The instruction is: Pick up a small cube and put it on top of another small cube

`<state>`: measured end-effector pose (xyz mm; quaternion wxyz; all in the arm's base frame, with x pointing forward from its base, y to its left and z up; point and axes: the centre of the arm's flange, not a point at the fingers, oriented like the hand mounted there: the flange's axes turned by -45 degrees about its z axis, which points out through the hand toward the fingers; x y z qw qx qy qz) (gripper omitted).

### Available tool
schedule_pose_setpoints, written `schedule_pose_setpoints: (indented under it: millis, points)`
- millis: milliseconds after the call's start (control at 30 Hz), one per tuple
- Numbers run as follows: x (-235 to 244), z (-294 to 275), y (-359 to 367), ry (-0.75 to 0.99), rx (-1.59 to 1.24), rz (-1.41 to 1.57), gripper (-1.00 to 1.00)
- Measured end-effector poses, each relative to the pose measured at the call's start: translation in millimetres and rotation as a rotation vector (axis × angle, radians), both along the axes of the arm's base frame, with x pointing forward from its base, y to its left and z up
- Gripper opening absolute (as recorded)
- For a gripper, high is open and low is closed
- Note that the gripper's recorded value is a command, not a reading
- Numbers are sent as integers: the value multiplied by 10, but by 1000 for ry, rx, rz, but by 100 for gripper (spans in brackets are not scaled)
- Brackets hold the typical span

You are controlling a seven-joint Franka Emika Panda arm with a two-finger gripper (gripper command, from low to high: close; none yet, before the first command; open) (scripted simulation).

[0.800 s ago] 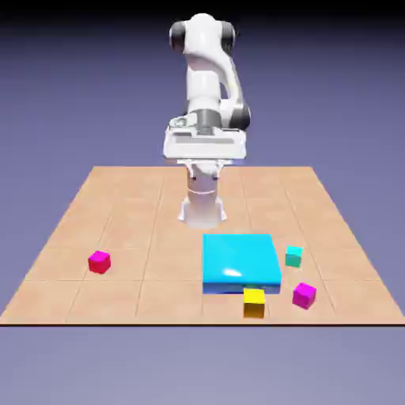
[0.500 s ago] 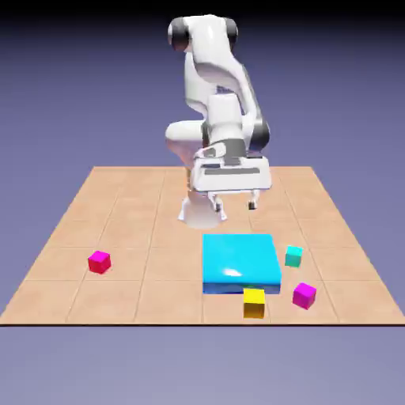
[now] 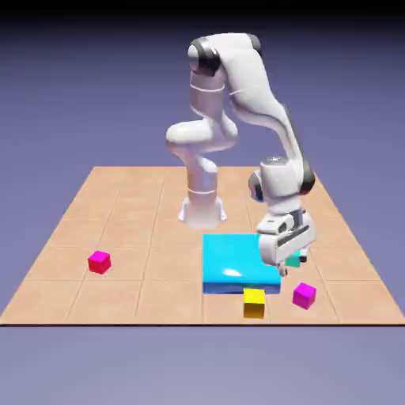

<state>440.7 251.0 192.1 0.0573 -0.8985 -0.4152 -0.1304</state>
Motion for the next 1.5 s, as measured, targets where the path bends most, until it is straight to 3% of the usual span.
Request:
schedule_pose_setpoints:
  millis: [267,300,567,800,1000,1233,1500]
  points:
    - [66,-737,149,9,-2,14,0]
    - [66,-742,150,9,-2,14,-100]
    - [-21,-66,46,9,-2,14,-100]
    - [361,84,-1327,14,-30,-405,-100]
    - [344,198,-2509,19,-41,-772,-100]
    - [-46,312,-3764,21,-39,-1202,-100]
    - [-916,409,-4956,16,-17,-1712,-100]
